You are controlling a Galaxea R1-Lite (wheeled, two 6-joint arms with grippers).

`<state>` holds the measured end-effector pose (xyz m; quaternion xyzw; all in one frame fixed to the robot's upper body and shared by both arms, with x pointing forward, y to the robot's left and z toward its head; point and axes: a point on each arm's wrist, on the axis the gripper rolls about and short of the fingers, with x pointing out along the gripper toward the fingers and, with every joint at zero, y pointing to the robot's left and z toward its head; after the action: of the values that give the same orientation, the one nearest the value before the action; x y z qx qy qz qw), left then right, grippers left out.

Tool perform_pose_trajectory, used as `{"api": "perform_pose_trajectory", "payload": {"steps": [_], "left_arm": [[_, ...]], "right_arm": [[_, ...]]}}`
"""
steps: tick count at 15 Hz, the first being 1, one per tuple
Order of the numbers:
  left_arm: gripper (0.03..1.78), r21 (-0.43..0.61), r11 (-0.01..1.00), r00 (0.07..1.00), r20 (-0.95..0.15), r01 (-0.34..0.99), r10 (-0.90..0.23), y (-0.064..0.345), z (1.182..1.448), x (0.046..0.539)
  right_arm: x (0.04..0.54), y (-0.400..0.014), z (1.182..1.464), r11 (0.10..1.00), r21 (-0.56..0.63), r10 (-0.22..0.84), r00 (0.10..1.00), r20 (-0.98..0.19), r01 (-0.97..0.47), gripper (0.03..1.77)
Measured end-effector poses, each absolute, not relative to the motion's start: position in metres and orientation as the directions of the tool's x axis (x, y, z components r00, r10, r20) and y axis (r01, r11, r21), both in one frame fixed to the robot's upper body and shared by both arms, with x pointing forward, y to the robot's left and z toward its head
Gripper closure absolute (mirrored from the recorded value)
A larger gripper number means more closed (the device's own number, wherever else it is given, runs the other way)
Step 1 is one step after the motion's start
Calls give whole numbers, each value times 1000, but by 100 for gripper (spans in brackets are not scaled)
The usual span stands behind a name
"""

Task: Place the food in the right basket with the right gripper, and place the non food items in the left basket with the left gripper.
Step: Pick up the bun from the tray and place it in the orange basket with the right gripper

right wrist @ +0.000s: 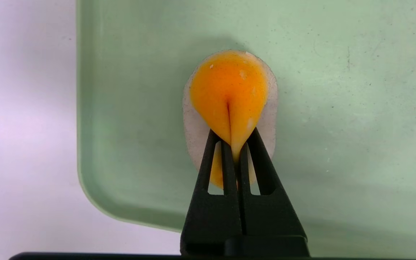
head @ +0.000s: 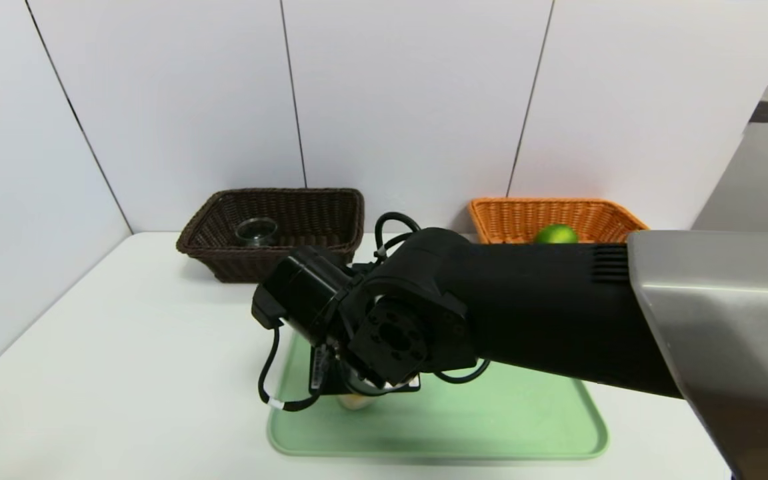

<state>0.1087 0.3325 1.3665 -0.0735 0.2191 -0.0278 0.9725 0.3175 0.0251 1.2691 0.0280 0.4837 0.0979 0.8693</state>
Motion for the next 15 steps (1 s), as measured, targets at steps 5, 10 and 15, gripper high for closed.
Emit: {"api": "perform_pose_trajectory", "payload": {"steps": [5,10,15], "left_arm": [[12,-156,988,905,-416,21,-85,334,1366,105],[12,-157,987,906,-414,21,-85,334,1365,104],[12,-154,988,901,-424,22,-86,333,1363,105]], "right_arm": [[311,17,1295,969,196,248,532,-810,-153,173],[293,-10,1355,930,308,365,578,-730,-200,174],[291,-64,1432,866,379,491,701,-518,-327,174]]}}
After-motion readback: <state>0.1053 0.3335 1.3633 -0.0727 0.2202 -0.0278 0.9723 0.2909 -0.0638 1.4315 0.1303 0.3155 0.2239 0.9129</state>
